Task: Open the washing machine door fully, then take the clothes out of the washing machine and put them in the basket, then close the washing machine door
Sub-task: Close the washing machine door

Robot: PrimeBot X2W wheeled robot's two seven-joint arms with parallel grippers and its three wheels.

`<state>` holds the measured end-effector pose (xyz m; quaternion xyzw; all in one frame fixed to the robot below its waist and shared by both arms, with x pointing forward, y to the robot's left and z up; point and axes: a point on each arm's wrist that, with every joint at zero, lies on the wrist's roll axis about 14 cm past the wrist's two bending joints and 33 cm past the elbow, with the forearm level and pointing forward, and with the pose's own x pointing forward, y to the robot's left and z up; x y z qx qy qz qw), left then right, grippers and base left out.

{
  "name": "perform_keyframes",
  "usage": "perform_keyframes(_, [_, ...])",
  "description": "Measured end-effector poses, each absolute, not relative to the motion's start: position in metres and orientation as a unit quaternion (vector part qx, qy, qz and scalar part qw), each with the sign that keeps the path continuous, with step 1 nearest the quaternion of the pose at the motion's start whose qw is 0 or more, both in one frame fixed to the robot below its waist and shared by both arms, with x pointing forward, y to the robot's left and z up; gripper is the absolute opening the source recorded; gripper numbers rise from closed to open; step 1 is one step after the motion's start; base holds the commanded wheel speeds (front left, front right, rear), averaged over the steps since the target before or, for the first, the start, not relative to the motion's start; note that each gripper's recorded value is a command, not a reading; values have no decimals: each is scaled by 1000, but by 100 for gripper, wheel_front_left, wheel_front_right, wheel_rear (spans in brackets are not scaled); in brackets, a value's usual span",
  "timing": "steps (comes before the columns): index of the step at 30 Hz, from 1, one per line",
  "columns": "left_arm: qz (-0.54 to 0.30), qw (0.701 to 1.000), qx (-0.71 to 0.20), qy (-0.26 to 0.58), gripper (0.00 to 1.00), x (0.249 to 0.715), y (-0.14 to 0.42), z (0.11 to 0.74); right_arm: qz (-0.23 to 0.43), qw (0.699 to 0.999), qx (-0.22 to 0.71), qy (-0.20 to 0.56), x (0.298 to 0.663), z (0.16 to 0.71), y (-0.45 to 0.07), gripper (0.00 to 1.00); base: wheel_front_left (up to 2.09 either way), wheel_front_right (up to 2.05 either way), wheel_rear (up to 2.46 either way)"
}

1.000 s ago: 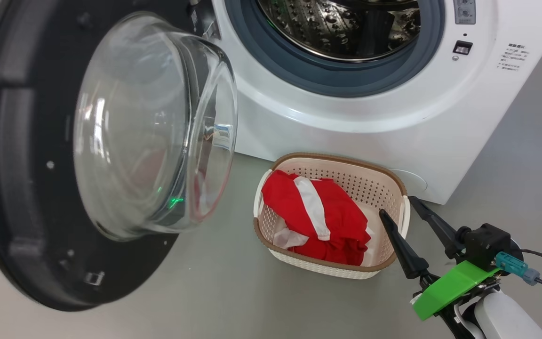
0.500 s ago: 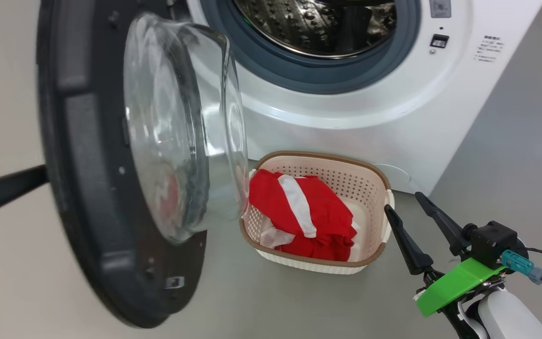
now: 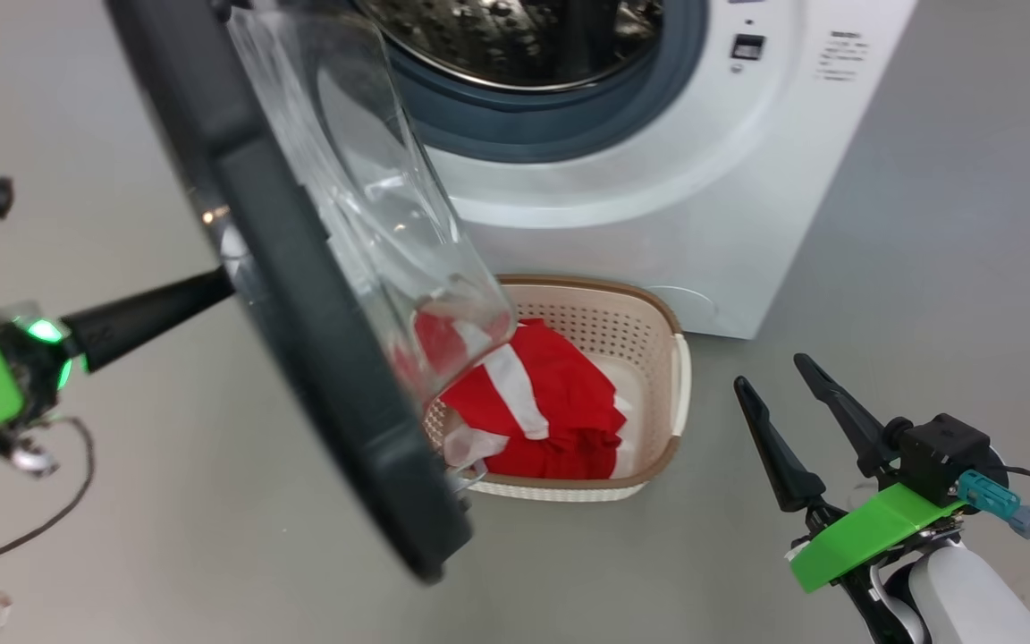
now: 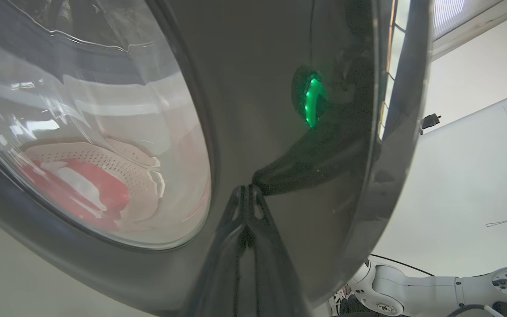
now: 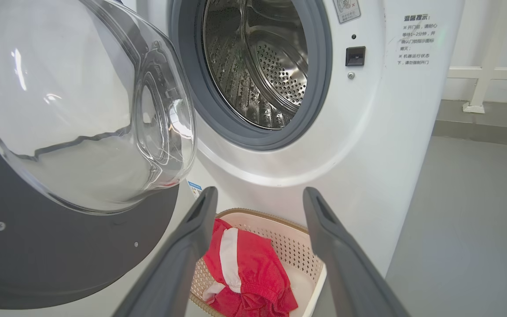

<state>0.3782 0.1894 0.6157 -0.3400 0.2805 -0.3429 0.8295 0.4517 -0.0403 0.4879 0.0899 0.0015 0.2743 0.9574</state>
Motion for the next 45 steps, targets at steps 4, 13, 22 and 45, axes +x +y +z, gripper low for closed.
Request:
perform_keyframes(4, [-364,824,-343,265,0,394,169,621,257,962,92,2,451,487,-52,100,0,0,0])
perform_keyframes(13, [-397,810,-354,248,0,419,132,622,215,972,97,0,447,487,-81,100,0,0,0])
perform_keyframes(22, [-423,797,-360,236,0,447,103,628,178,979,95,2,445,483,-106,100,0,0,0])
perform_keyframes(45, [-414,787,-402,220,0,530,76,614,83,992,97,4,439,476,-165,100,0,0,0])
